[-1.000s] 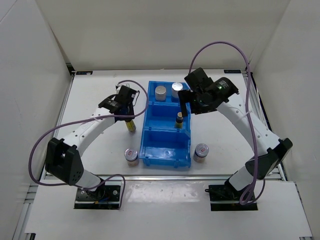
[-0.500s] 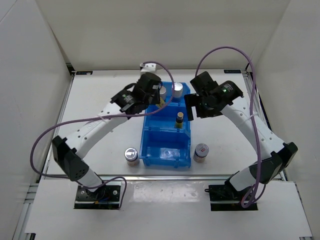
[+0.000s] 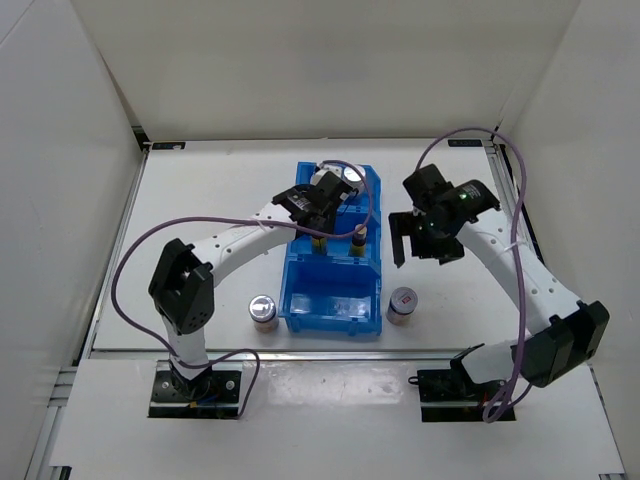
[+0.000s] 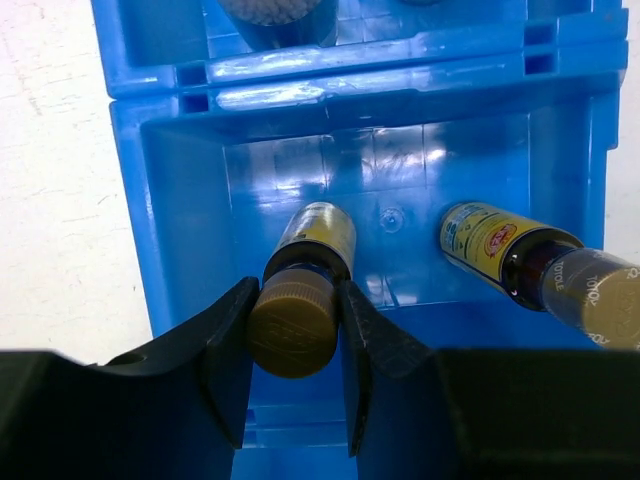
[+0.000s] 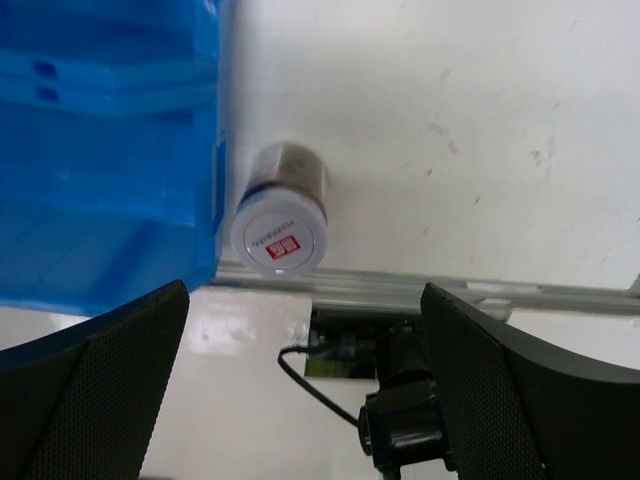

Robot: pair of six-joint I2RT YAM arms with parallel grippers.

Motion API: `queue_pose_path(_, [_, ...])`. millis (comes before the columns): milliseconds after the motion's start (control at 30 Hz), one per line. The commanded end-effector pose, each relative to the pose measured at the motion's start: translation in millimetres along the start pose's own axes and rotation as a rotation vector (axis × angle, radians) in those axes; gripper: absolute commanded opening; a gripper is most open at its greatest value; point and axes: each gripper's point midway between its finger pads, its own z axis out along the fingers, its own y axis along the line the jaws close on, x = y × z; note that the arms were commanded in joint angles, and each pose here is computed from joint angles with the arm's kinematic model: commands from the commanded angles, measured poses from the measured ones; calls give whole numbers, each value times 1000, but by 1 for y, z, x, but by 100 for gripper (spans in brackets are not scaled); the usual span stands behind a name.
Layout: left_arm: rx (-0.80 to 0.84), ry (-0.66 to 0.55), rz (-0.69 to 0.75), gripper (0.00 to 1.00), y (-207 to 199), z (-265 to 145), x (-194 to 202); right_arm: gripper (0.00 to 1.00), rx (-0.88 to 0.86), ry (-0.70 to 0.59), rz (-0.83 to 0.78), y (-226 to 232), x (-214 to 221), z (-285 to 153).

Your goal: Organize the condiment bottles

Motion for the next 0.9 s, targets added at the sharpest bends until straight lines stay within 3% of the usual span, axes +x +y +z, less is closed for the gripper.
queue_pose_path(0, [41,-61,-16,37,-7,-11,-19,100,-59,102,-2,9,26,12])
queue_pose_path(67, [48,-48,-11,56,-9,-8,-16,100,-34,141,-6,4,35,21])
queue_pose_path(267, [49,-51,-3,83,-7,-11,-16,100,-54,188,-26,9,45,43])
queue_pose_path(300, [40,-56,-4,100,-6,-10,-17,100,-62,203,-25,11,47,47])
queue_pose_path(533, [19,-258,-88,100,33,-85,-68,100,-64,247,-56,17,56,68])
queue_pose_path(633, [-17,-314,-102,100,61,-111,-69,100,-58,273,-80,21,63,80])
queue_pose_path(767, [-26,-293,-99,100,83,-124,-34,100,-41,323,-104,23,76,101])
queue_pose_path(867, [-42,-210,-158,100,102,-121,7,96,-30,349,-105,23,81,113])
